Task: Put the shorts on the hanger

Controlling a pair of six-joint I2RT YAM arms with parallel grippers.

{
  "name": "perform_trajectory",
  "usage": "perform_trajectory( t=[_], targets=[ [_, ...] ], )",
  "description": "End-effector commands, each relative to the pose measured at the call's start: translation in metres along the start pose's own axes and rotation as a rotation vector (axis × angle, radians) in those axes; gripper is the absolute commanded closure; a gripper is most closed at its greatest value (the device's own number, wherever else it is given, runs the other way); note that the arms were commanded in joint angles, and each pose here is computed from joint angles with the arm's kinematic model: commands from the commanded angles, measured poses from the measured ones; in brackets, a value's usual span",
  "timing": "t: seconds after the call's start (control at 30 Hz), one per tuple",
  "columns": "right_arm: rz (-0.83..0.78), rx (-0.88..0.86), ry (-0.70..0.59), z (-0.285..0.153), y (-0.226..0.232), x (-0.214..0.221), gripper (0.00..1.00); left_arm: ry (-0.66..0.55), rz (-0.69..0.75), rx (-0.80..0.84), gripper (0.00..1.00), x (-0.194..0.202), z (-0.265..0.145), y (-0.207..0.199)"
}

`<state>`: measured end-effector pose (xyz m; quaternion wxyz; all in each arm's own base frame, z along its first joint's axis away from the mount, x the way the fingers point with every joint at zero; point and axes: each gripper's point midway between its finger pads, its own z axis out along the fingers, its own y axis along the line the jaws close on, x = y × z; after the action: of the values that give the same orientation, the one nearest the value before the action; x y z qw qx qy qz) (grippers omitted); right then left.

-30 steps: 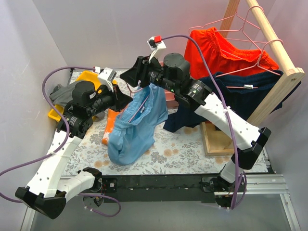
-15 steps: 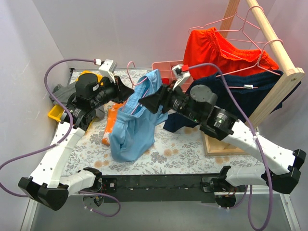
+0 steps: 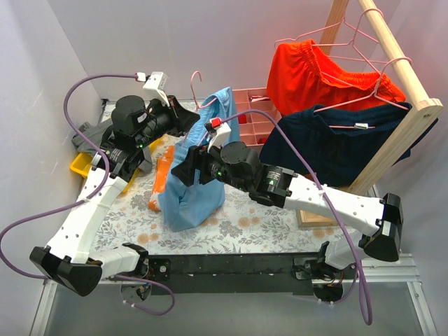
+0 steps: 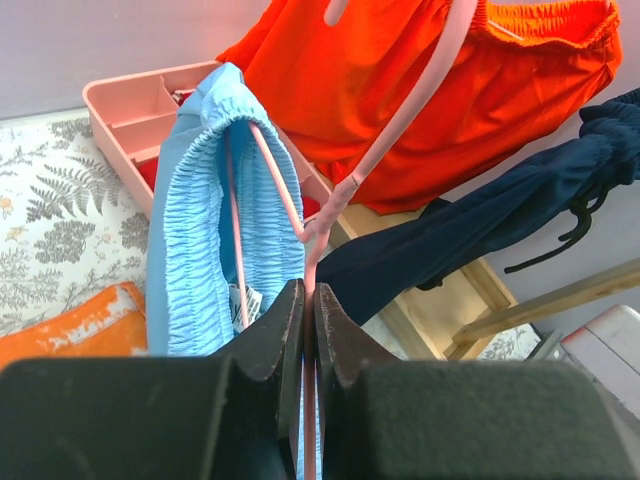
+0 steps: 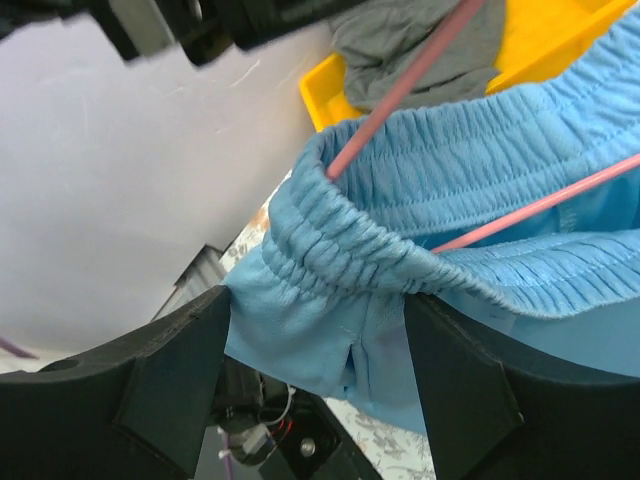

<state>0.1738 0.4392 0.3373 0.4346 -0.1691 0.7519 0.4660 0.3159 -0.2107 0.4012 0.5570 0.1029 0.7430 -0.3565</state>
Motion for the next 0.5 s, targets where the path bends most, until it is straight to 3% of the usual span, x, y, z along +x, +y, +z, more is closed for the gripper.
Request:
perform_trajectory(
  t=[0.0,0.23,0.33,0.47],
  targets=[
    [-0.017,-0.006,-0.204,-0.002,0.022,-0.057,0.22,-0.135,0.040,0.051,1.00,-0.039,-0.004,-0.027],
    [-0.034,0.032,-0.291,-0.008,0.017,-0.067,0.18,-0.138,0.057,0.056,1.00,-0.030,0.005,-0.040],
    [-0.042,0.040,-0.271,0.000,0.016,-0.062,0.17,-0.148,0.057,0.075,1.00,-0.030,0.006,-0.048],
    [-0.013,0.028,-0.245,0.006,0.014,-0.050,0.25,-0.162,0.054,0.092,1.00,-0.034,0.006,-0.054]
  ],
)
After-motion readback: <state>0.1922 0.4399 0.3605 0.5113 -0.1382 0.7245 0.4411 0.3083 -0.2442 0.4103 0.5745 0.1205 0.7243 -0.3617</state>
